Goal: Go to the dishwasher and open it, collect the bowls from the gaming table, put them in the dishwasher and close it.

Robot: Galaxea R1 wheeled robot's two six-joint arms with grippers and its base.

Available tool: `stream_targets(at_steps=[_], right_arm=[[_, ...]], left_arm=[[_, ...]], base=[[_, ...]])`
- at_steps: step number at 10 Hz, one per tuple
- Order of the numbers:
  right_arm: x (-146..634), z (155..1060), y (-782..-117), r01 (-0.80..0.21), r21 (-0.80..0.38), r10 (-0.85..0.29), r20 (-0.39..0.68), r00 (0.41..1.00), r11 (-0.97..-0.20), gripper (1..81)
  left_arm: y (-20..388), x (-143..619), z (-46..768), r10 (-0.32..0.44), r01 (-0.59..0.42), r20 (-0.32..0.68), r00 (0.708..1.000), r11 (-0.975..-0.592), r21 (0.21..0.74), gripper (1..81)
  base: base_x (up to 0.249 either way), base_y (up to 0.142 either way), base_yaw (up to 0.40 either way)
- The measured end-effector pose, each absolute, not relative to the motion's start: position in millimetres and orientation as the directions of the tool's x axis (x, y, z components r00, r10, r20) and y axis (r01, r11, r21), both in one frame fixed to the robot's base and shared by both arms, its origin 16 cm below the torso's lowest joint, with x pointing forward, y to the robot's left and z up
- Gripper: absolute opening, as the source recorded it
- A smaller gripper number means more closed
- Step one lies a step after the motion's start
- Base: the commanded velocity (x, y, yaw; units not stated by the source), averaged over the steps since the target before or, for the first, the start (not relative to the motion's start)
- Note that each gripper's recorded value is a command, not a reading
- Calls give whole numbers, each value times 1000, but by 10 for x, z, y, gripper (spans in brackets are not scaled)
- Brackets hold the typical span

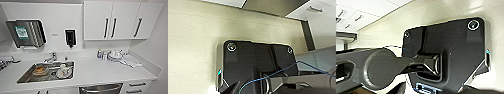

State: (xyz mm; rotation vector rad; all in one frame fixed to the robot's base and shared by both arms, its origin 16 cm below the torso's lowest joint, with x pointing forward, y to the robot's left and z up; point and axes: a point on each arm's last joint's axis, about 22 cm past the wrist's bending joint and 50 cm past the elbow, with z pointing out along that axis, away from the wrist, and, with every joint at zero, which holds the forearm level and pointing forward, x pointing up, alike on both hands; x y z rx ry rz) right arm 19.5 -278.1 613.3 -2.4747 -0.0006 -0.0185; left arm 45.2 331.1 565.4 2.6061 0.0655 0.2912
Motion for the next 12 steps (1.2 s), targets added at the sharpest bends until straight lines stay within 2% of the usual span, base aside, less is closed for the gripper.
stream_targets(at_steps=[3, 6, 8, 10, 12], right_arm=[[642, 6450, -2940, 31, -627, -8, 60, 998, -778, 811], [931, 6449, -2923, 62, -630, -8, 107, 994, -774, 811], [1127, 6419, -2925, 81, -627, -13, 144, 989, -775, 811], [1332, 6394, -2935, 101, -624, -16, 180, 984, -775, 811], [1536, 6383, -2953, 121, -620, -19, 214, 977, -776, 811]], left_arm=[[3668, 718, 5993, 127, -3, 232, 964, -873, 488, 811], [3607, 1081, 6405, 147, -28, 282, 948, -844, 535, 811], [3710, 1356, 6741, 154, -57, 336, 929, -839, 541, 811], [3635, 1480, 7063, 141, -108, 380, 914, -819, 564, 811], [3613, 1590, 7368, 97, -191, 443, 891, -806, 560, 811]], base=[[0, 0, 0], [0, 0, 0], [0, 0, 0], [0, 0, 0], [0, 0, 0]])
